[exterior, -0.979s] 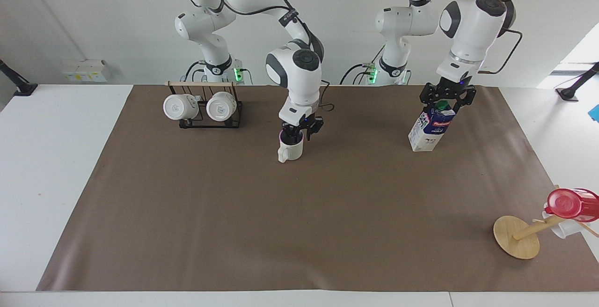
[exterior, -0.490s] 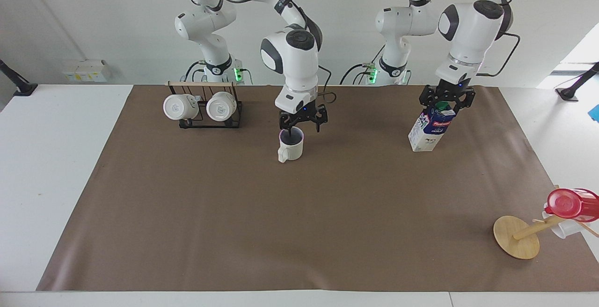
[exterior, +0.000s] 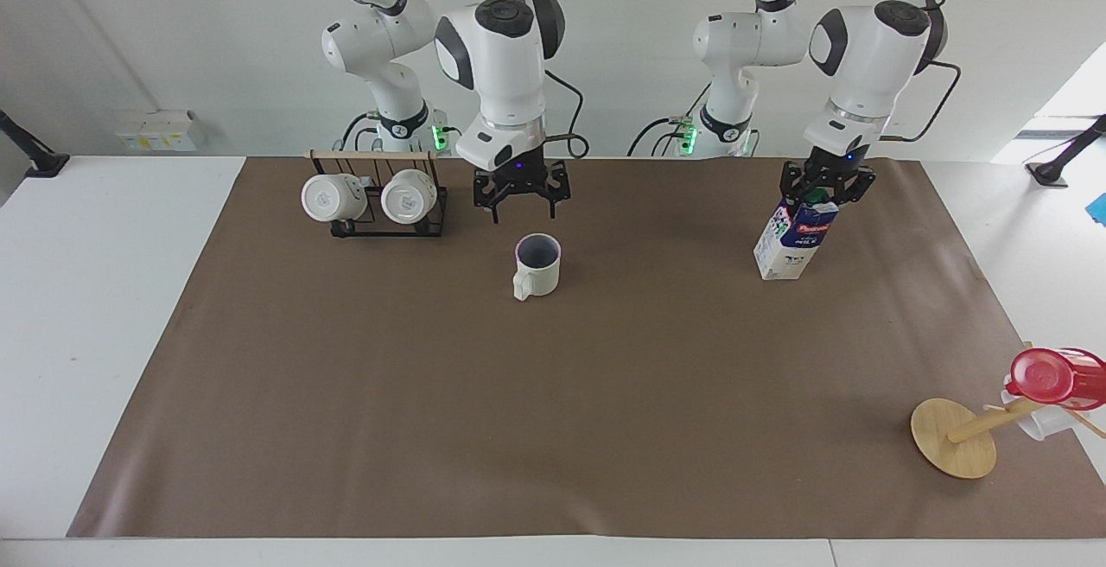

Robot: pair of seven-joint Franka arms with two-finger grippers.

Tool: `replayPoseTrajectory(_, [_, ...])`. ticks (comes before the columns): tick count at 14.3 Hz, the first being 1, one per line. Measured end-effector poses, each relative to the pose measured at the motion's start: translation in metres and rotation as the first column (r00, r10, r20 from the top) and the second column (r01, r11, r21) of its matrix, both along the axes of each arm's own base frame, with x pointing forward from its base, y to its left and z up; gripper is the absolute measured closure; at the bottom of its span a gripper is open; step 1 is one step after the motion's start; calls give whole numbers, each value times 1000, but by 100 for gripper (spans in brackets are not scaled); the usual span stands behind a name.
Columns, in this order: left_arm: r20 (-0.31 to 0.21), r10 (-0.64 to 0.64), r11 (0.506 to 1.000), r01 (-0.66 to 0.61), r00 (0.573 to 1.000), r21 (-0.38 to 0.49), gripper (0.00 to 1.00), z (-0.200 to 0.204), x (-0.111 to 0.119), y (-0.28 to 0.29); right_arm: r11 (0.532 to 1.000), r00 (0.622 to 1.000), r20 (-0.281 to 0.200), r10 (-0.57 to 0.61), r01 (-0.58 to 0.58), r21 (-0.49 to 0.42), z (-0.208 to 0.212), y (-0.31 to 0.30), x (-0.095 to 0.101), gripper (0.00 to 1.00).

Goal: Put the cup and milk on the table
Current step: 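Release the black mug and withdraw the right gripper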

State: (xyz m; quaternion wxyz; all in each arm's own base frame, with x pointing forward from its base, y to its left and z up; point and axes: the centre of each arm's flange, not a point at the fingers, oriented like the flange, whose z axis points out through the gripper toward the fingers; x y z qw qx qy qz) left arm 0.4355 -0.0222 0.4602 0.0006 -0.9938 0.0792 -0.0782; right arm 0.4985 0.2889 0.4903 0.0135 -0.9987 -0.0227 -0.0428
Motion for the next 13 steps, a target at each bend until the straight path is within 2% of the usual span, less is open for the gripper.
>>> replayPoseTrajectory(1, [0,0,1000,0,1000,0,36,0,0,0,1000,1000,-3,-12,12,-3,6,-15,4,0])
replayPoseTrajectory(4, [2,0,1000,0,1000,0,39,1,0,0,999,999,-19,-29,28,-15,32,-72,12,0])
replayPoseTrajectory(7, [16,1,1000,-1,1000,-1,45,9,2,0,998,997,-60,-47,45,-33,53,-132,14,0])
replayPoseTrajectory(9, [29,5,1000,-5,1000,-3,48,17,4,0,998,996,-73,-61,58,-38,61,-169,20,0])
replayPoseTrajectory(13, [24,67,998,-66,997,-14,48,32,6,-14,996,993,-83,-83,80,-40,64,-232,29,0])
